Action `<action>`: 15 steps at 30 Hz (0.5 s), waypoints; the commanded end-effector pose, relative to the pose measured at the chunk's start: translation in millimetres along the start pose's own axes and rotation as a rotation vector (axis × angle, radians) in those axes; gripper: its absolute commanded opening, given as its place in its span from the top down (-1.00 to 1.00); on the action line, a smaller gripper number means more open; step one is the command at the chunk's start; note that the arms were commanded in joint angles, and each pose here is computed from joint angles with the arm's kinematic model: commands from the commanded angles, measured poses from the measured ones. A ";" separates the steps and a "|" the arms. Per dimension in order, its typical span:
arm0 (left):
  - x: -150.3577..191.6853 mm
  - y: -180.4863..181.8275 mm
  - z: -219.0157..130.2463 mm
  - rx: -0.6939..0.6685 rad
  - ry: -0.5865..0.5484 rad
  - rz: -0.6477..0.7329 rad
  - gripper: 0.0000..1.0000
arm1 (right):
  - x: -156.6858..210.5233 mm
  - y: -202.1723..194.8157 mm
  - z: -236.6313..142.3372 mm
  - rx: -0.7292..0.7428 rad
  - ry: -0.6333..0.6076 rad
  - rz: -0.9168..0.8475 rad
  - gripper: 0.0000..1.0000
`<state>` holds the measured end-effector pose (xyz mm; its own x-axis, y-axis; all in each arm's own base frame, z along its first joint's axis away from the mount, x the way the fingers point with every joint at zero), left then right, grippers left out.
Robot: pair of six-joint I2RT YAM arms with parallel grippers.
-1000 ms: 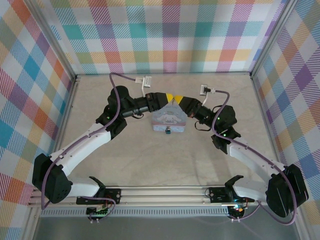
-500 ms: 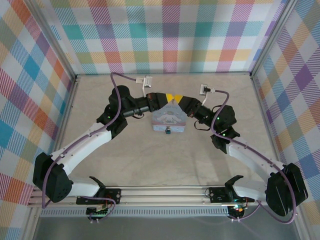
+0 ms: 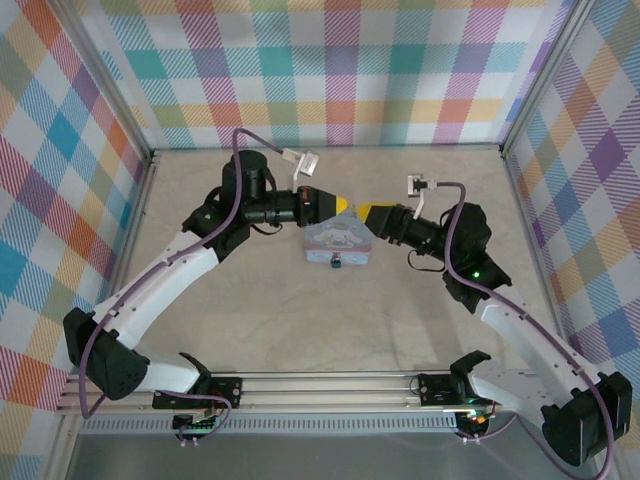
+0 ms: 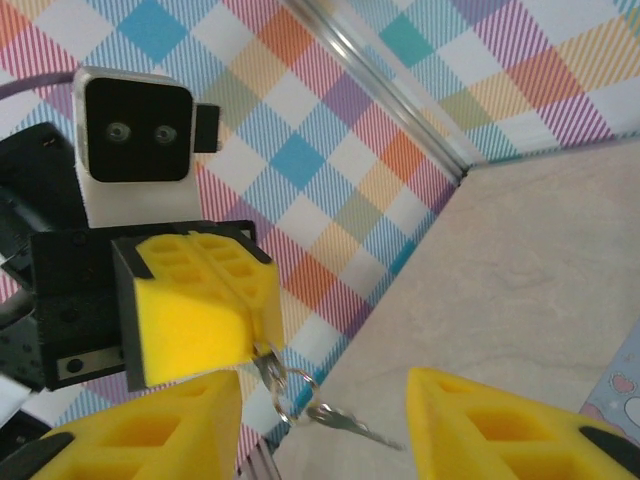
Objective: Unlock a padlock with a key
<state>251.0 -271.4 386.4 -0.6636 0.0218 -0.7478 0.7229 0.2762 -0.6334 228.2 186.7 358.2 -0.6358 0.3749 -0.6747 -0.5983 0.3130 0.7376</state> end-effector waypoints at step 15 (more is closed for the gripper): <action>13.9 -13.7 -6.3 0.076 0.079 0.048 1.00 | 9.7 18.2 11.0 -0.216 0.225 -0.013 0.16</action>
<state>238.6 -270.2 372.0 -0.6916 0.1195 -0.7124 0.7156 0.2475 -0.6532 224.5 205.8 344.1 -0.7467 0.1775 -0.6411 -0.6159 0.1793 0.7671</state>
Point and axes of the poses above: each hand's point on the last joint's axis, 136 mm out from that joint toward the fingers, its own z axis out along the fingers, its own y axis along the line the jaws close on, x = y × z, the point moved 6 cm from there along -z, back along the fingers, and after that the axes turned 3 degrees about z, right-handed, at the moved point
